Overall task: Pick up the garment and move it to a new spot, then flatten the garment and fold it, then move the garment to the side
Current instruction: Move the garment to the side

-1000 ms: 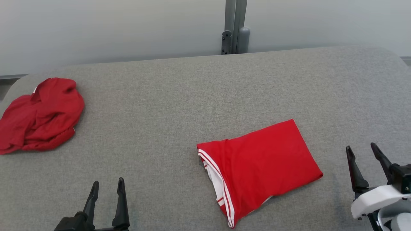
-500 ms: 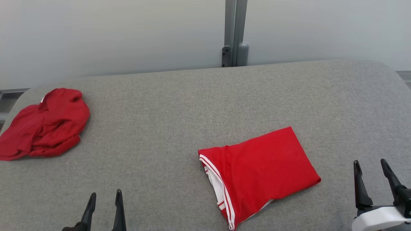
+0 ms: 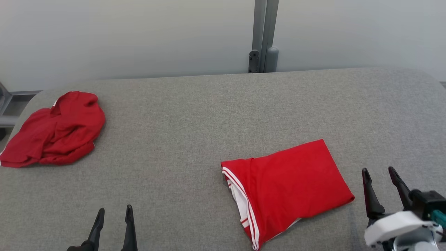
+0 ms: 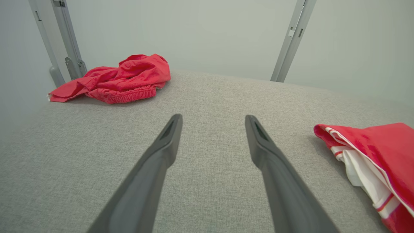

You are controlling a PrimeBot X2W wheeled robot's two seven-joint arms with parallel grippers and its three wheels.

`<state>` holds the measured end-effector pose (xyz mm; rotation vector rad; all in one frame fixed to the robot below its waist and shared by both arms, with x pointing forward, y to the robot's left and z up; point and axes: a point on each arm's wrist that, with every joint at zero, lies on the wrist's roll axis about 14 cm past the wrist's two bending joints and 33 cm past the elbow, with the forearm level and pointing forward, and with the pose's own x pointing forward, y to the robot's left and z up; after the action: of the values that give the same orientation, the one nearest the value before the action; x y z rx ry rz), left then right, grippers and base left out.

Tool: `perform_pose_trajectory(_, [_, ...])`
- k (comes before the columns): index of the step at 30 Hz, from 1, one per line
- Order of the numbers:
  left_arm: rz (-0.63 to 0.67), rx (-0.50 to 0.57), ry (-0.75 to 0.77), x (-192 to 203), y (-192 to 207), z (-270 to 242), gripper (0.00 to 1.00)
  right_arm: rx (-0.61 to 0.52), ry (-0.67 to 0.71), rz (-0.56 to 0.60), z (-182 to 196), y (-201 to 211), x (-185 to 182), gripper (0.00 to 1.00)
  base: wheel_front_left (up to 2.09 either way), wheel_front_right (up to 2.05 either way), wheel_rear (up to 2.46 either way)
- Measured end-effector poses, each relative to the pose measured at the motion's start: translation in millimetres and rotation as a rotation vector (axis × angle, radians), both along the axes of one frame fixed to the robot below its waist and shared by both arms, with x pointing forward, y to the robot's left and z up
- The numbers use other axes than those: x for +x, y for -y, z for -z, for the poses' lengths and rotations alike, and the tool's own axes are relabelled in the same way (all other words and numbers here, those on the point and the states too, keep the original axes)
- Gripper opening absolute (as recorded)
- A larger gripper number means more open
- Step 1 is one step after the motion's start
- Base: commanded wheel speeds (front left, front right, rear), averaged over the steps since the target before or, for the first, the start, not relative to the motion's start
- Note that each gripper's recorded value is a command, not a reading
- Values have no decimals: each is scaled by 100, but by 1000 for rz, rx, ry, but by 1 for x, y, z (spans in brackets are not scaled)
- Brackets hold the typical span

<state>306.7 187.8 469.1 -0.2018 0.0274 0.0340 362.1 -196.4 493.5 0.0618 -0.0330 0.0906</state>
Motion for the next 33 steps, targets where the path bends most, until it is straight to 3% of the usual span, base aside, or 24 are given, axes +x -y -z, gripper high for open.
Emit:
perform_pose_trajectory(5, [17, -3, -6, 5, 6, 1, 100, 86, -230, -104, 14, -19, 39, 100, 0, 0, 0])
perform_pose_trajectory(10, [30, -7, -2, 15, 10, 0, 100, 51, -478, -169, 39, -24, 63, 100, 0, 0, 0])
perform_pose_trajectory(18, [-9, -5, -32, 17, 0, 8, 100, 44, -779, -218, 100, -42, 67, 100, 0, 0, 0])
perform_pose_trajectory(20, [-18, -4, -37, 19, -3, 9, 100, 107, -828, -247, 107, -56, 66, 100, 0, 0, 0])
perform_pose_trajectory(21, [-22, -3, -40, 20, -4, 10, 100, 138, -843, -268, 108, -64, 67, 18, 0, 0, 0])
perform_pose_trajectory(22, [-24, -2, -44, 22, -5, 11, 100, 137, -844, -282, 108, -67, 69, 0, 0, 0, 0])
perform_pose_trajectory(28, [9, 4, -17, 42, 3, 4, 100, 182, -758, -285, 86, -59, 91, 0, 0, 0, 0])
perform_pose_trajectory(33, [106, 28, 18, 72, 27, -2, 100, 141, -622, -132, 52, 17, 121, 0, 0, 0, 0])
